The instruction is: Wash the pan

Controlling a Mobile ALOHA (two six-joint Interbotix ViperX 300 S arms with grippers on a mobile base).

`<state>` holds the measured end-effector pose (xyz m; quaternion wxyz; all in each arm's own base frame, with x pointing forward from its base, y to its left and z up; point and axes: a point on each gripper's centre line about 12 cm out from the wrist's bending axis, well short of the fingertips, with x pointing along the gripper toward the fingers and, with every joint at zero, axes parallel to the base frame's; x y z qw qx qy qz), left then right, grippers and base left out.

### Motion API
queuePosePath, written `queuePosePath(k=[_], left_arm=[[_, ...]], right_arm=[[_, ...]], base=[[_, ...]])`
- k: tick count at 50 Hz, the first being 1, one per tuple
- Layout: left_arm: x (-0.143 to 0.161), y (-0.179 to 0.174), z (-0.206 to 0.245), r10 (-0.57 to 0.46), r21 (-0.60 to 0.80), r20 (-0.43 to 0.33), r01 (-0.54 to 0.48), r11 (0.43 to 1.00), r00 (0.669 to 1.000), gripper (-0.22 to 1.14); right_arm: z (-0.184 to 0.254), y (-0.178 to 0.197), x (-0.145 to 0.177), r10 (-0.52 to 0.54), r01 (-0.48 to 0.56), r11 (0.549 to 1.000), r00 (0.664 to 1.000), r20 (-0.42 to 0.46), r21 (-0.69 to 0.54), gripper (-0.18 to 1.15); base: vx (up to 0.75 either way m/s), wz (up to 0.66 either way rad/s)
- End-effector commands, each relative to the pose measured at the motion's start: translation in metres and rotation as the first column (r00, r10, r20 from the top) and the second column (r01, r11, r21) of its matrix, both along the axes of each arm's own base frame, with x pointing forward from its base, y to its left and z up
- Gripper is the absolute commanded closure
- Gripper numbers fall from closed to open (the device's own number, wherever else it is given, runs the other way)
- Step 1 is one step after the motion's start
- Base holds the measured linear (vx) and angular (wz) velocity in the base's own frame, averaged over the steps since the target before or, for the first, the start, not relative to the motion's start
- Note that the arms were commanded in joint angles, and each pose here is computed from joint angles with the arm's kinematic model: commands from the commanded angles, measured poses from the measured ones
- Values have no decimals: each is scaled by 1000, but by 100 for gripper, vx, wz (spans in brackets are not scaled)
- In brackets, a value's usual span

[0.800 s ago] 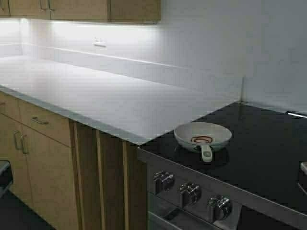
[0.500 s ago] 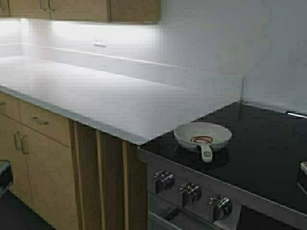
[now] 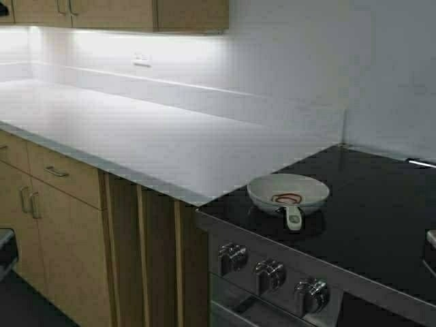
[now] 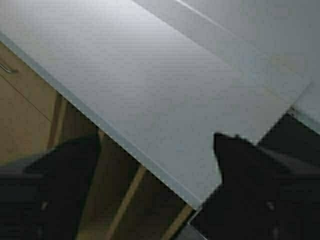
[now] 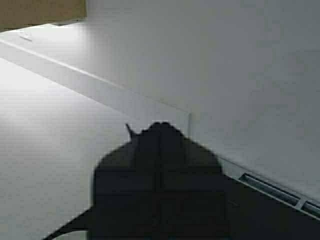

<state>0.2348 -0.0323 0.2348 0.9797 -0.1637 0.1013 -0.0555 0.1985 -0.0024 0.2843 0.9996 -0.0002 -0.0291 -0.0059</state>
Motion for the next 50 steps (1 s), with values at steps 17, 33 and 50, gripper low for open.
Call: queuePosePath(k=[17,33,50], left_arm=[[43,-65,-74,-207,-169,-108,187,968,972,-8],[65,-100,-125,-308,-307,-166,247,919,937,-8],[76,-155,-196,-460,-546,-215,284,788,862,-8]], right_arm=[[2,1,1,3,-3,1000,1000,9,-3,91],[1,1,1,3,-3,1000,1000,6,-3,91],[-2,1,2,3,-3,1000,1000,-6,-1,91]], base=[[0,0],[0,0],[0,0]])
